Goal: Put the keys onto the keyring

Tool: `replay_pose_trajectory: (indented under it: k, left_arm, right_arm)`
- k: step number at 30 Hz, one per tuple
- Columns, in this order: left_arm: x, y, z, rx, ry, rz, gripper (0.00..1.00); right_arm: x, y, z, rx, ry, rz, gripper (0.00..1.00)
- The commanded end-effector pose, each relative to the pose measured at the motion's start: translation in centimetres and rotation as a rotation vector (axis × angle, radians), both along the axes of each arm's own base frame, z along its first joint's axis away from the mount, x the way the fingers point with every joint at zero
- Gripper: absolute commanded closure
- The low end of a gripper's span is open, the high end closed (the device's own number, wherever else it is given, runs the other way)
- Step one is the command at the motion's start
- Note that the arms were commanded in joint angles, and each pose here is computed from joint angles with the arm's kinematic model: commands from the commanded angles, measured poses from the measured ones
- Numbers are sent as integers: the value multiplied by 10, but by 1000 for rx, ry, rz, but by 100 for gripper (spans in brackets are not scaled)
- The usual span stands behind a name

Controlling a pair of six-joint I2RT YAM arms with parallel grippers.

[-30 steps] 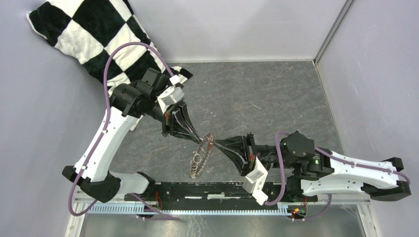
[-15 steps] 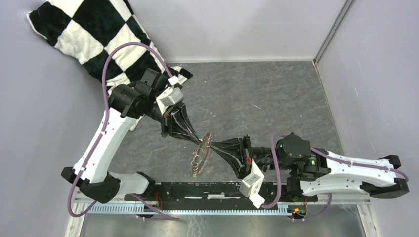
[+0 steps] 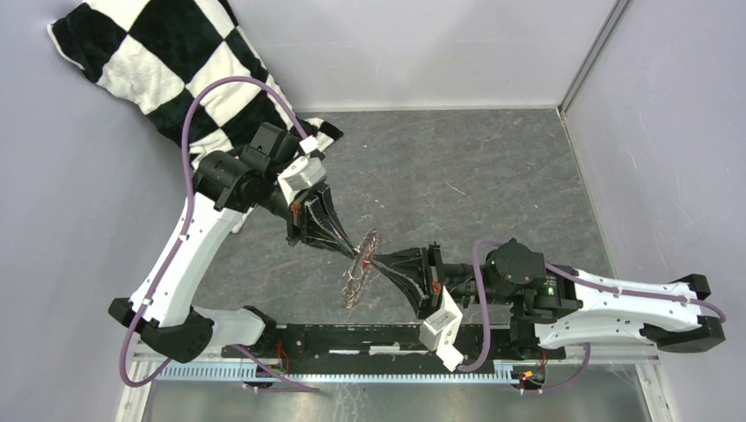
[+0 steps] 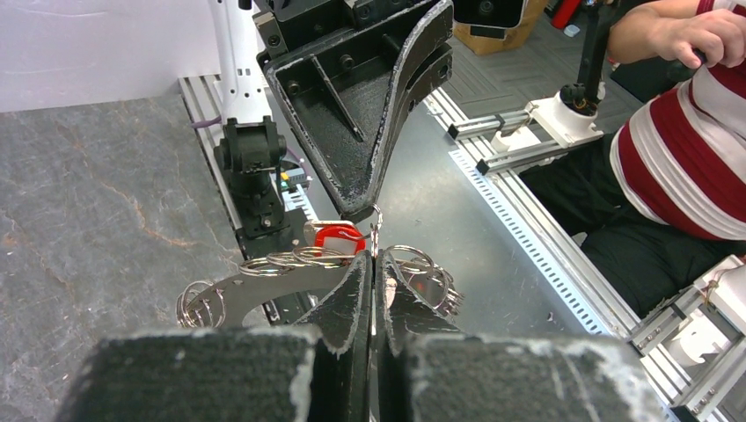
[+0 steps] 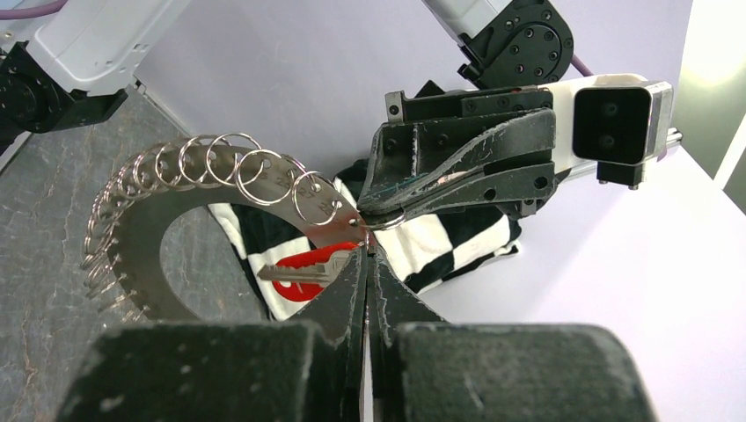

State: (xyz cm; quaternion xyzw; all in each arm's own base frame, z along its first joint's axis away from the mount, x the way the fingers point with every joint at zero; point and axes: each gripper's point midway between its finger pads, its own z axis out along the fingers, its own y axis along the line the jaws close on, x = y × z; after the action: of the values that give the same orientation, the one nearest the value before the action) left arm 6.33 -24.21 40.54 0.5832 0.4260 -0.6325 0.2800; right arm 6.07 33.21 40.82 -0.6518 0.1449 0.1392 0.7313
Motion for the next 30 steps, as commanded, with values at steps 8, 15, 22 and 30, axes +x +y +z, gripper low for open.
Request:
replay_pose_trajectory:
  k: [8, 15, 22, 30]
  left_arm:
    - [-18, 5, 22, -124, -10, -66, 98]
    - [-18, 6, 20, -122, -7, -65, 98]
    - [-19, 6, 20, -123, -8, -65, 98]
    - [-20, 7, 18, -121, -6, -65, 98]
  right_arm:
    - [-1, 1, 13, 53, -11, -6, 99]
    - [0, 1, 13, 57, -12, -12, 99]
    - [3, 1, 13, 63, -16, -28, 99]
    - [3, 2, 11, 65, -14, -29, 99]
